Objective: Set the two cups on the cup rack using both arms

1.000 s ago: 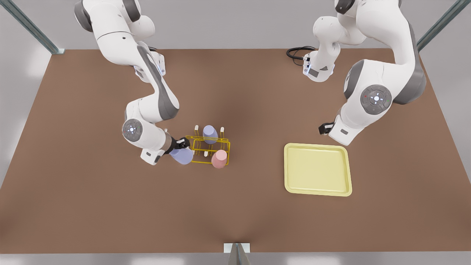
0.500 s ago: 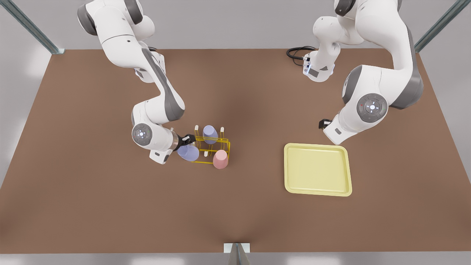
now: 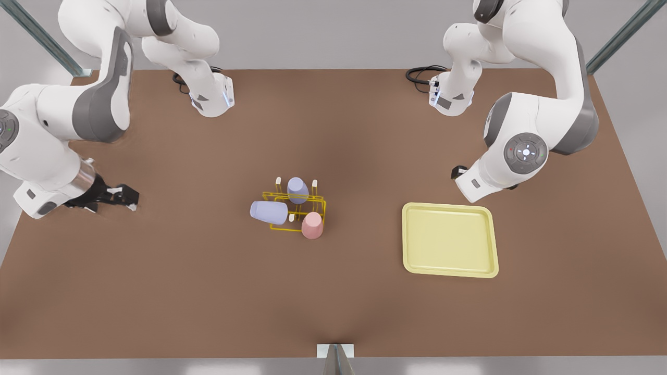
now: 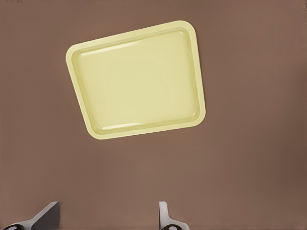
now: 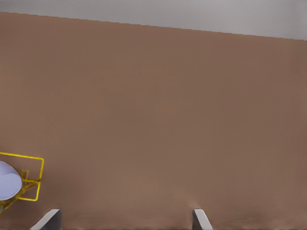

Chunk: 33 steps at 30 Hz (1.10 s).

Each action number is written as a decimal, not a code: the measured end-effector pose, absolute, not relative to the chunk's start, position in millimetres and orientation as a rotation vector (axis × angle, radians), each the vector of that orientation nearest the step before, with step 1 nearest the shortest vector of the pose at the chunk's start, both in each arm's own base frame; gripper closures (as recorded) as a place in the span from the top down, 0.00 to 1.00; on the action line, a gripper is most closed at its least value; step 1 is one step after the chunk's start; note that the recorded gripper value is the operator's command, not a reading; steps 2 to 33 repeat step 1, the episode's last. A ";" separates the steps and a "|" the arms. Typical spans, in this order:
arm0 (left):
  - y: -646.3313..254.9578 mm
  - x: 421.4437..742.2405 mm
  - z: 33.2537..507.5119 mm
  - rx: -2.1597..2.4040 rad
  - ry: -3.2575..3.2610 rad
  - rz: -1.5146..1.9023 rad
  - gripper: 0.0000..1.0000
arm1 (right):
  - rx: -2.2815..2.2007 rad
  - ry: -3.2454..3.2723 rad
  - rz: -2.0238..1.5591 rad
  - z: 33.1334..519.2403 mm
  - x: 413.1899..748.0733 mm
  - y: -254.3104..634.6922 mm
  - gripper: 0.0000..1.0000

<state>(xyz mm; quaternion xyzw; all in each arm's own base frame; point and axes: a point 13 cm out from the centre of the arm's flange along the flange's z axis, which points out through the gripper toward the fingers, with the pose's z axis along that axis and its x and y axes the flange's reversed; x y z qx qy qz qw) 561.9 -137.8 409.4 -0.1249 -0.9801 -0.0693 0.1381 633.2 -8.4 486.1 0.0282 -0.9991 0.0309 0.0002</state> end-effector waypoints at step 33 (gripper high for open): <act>-138.0 561.8 409.4 -0.367 -2.833 -0.195 1.00 | 0.077 -3.114 0.109 493.2 614.3 -22.7 1.00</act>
